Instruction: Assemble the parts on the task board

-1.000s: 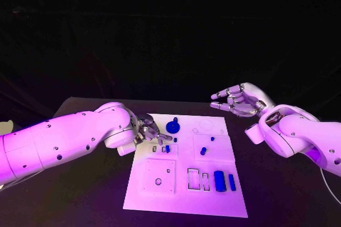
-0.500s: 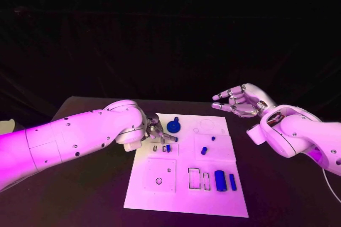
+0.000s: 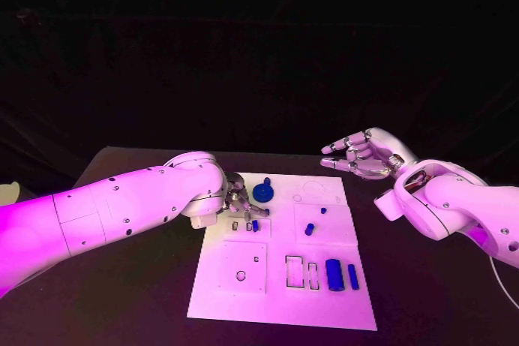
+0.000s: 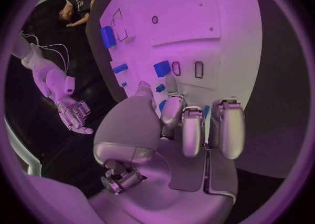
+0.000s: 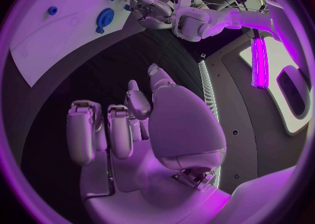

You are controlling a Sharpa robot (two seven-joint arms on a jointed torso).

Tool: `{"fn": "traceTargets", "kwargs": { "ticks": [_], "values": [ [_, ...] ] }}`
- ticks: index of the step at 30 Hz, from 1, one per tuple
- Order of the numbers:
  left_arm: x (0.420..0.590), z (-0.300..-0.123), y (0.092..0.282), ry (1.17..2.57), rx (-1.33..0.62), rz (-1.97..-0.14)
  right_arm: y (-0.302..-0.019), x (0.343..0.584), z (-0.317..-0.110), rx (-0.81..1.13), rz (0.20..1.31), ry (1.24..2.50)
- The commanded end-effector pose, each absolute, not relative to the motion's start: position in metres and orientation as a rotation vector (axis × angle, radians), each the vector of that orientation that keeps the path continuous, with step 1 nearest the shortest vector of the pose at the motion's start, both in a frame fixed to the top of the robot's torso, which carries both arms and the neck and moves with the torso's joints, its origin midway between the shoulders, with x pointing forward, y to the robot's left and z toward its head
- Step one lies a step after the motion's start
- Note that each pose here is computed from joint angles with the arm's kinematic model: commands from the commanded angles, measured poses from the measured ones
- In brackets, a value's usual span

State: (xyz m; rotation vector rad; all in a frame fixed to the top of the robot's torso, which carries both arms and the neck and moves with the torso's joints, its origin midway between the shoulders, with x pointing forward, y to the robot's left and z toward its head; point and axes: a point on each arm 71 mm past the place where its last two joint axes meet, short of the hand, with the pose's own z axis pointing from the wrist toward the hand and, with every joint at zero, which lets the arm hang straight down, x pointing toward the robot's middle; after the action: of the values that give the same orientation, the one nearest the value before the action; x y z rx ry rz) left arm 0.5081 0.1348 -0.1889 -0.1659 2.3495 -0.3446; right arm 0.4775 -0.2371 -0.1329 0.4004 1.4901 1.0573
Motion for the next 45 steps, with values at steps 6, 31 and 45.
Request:
{"fn": "traceTargets", "kwargs": {
  "ticks": [6,31,45],
  "values": [
    [0.508,-0.194,0.132,2.406,-0.127,-0.257,-0.235,0.477,-0.134,0.379,1.06,1.505],
    [0.505,-0.196,0.124,2.445,-0.07,-0.25,-0.232,0.478,-0.135,0.376,1.064,1.511],
    [0.504,-0.197,0.122,2.45,-0.062,-0.251,-0.232,0.478,-0.135,0.377,1.063,1.517]
  ]
}}
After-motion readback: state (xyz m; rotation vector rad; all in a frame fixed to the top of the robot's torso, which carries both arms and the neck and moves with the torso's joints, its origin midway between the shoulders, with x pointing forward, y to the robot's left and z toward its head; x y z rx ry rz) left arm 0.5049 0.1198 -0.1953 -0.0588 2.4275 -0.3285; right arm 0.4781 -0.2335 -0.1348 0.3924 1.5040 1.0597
